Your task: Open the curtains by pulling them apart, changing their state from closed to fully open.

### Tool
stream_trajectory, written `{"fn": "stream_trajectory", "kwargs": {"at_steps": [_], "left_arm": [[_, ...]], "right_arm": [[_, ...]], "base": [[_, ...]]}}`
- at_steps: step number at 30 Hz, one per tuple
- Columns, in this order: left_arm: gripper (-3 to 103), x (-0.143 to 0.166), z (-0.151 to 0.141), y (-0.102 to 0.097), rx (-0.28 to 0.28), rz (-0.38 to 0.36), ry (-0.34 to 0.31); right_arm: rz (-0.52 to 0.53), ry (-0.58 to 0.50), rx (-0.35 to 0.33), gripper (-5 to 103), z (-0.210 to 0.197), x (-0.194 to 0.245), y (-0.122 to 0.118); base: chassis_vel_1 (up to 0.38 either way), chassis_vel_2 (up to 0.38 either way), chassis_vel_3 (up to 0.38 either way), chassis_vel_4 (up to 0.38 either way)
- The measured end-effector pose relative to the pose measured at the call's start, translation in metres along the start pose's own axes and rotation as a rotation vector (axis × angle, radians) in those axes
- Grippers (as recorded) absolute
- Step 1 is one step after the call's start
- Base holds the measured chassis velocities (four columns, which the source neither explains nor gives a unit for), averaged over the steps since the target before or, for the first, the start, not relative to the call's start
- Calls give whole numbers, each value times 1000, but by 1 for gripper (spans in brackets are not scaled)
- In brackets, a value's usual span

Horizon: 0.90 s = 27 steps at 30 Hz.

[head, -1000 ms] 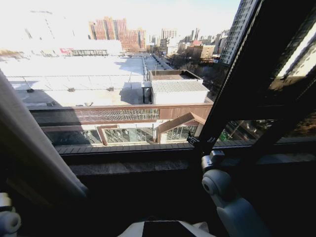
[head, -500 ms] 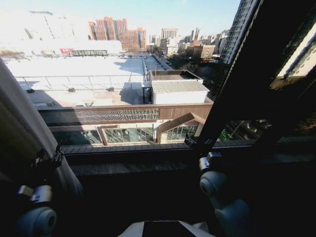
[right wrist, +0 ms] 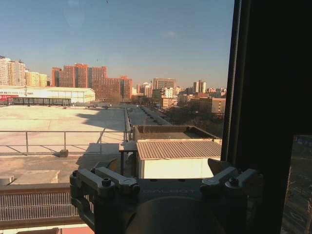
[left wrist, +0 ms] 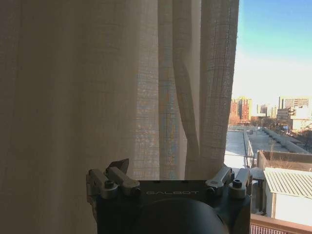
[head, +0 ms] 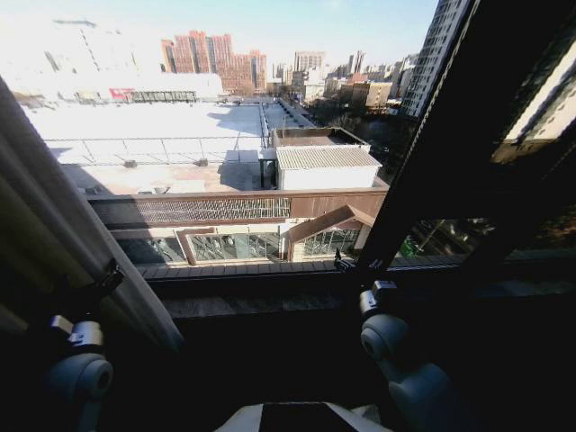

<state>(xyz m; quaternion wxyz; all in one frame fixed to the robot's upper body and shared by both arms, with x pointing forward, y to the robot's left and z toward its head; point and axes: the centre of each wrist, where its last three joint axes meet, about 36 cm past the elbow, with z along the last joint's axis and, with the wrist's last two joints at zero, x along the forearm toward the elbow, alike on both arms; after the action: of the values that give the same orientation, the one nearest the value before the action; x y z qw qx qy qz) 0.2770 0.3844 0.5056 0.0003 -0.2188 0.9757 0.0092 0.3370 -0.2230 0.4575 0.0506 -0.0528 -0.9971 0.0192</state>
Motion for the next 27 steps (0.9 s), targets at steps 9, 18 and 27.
{"fn": "stream_trajectory", "kwargs": {"at_steps": [9, 18, 27], "left_arm": [[58, -20, 11, 35, 5, 79, -20], [26, -27, 6, 73, 18, 74, -26], [0, -38, 5, 81, 22, 45, -21]], "right_arm": [[32, -43, 10, 100, 6, -5, 4], [42, -81, 7, 100, -1, -12, 7], [51, -82, -1, 100, 6, -9, 14]], "base": [[0, 0, 0, 0], [0, 0, 0, 0], [0, 0, 0, 0]]}}
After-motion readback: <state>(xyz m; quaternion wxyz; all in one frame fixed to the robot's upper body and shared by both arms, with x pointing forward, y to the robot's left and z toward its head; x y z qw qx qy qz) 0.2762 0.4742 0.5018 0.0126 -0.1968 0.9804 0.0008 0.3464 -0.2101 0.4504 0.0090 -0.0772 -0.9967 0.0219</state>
